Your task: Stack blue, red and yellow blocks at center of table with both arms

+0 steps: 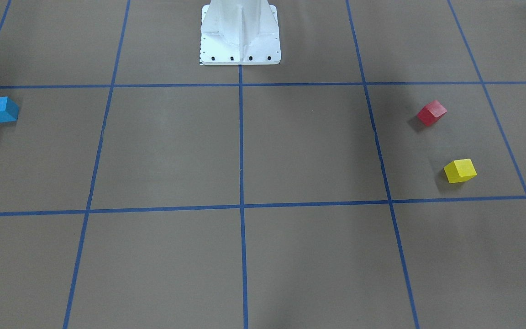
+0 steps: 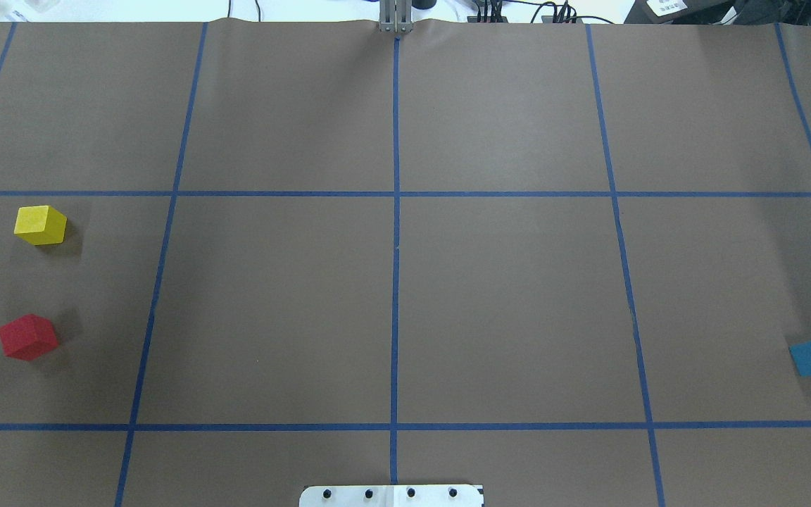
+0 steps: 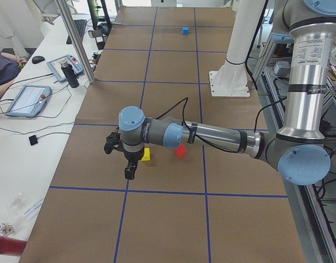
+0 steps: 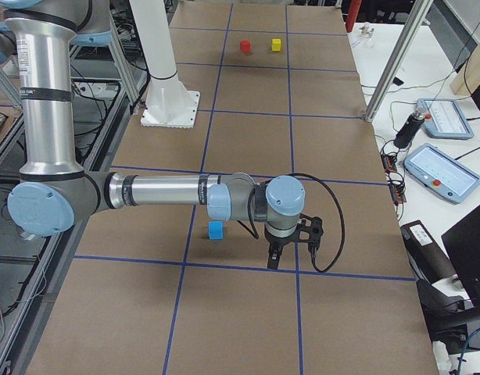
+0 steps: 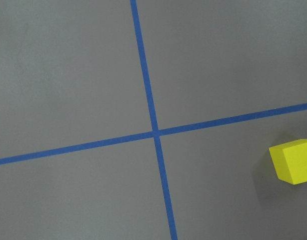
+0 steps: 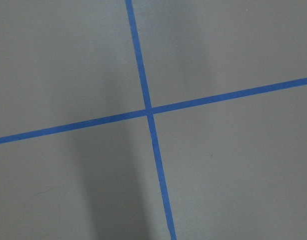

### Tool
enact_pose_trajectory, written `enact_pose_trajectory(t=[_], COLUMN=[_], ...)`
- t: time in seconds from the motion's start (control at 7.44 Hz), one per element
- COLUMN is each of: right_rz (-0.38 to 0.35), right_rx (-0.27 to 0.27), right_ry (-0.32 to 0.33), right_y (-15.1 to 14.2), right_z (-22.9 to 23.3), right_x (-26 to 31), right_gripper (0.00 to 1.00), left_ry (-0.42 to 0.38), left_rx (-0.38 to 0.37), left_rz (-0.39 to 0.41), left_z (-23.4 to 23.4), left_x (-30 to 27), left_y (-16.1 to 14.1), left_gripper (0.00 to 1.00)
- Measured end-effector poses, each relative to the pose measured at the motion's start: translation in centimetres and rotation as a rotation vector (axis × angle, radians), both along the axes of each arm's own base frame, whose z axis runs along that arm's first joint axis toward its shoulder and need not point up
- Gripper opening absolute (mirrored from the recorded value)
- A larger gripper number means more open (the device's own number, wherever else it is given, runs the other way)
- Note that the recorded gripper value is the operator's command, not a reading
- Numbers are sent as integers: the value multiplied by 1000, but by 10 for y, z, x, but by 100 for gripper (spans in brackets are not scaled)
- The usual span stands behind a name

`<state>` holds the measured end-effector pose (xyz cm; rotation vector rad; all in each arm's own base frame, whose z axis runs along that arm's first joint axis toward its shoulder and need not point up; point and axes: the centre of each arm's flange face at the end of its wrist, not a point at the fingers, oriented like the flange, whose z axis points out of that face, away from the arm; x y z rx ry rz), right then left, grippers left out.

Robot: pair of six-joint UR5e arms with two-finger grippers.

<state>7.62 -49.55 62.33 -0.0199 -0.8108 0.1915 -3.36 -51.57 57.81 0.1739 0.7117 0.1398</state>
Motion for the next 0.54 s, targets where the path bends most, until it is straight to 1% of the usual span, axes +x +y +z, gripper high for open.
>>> enact_pose_trajectory(t=[0.13,0.27,0.4,0.54], right_rz=[1,2,-17,-57], right_rx=[-5,-8,12,44], right_ry=[-6,-32,-62,-68], right_y=[0,4,12,26], right_z=[1,-1,-13,-31], right_x=[-2,-5,-16,-36], right_gripper=[99,99,99,99], left_ry=[1,0,0,1], left_rx=[3,3,2,4], left_rz=[-1,-1,-1,-1], left_z=[-2,-3,-4,-5], left_x=[0,0,0,0], left_y=[0,0,0,1], left_gripper=[100,100,100,100])
